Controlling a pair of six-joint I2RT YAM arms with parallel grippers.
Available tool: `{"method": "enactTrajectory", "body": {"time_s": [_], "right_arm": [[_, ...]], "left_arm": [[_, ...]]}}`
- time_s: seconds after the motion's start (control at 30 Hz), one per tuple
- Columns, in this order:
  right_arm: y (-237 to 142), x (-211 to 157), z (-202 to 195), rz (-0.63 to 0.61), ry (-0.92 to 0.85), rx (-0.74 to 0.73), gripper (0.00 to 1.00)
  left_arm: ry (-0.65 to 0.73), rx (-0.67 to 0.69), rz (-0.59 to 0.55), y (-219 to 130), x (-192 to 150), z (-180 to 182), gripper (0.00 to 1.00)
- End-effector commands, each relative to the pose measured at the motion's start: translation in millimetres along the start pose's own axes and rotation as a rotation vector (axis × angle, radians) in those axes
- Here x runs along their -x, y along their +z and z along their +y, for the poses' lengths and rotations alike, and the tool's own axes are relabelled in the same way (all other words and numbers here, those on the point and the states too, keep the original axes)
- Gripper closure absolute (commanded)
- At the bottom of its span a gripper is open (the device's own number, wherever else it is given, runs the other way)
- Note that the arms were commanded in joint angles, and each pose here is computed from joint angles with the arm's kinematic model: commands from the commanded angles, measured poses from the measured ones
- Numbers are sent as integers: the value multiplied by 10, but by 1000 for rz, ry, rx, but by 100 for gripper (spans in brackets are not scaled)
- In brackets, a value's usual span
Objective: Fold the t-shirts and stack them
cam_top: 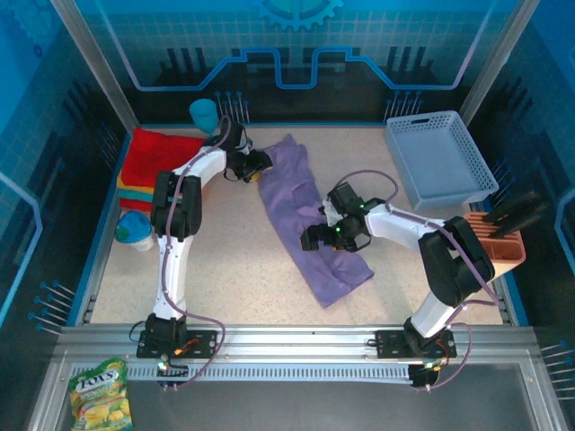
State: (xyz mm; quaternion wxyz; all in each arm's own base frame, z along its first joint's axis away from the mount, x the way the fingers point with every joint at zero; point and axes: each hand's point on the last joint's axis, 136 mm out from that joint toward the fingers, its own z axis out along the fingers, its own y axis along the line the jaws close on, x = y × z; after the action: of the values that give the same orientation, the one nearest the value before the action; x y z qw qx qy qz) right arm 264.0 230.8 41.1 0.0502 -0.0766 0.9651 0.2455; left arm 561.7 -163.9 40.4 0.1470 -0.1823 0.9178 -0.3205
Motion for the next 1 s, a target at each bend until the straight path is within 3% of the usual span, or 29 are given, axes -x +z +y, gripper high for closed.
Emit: {"method": "enactTrajectory", "body": {"time_s": [0.0,0.23,0.5,0.63,0.8,0.97], "right_arm": [[156,-108,-17,3,89,15,0],[510,-339,147,-10,218,26,0],[673,-329,447,-90,304,9,0],[518,-290,487,-134,248,0,0],[52,-94,649,-190,13,-104,0],[-332,37,695,-279,-49,-113,0]], "left_arm": [[-61,4,43,131,-18,7,47],[-62,-40,49,298,133,-252,48],[-56,-84,17,206,354,-432,48],[-24,-76,11,-15,363,-423,46],[11,-77,-40,-496,327,-494,41],[8,-90,-49,-914,-78,-506,41]]}}
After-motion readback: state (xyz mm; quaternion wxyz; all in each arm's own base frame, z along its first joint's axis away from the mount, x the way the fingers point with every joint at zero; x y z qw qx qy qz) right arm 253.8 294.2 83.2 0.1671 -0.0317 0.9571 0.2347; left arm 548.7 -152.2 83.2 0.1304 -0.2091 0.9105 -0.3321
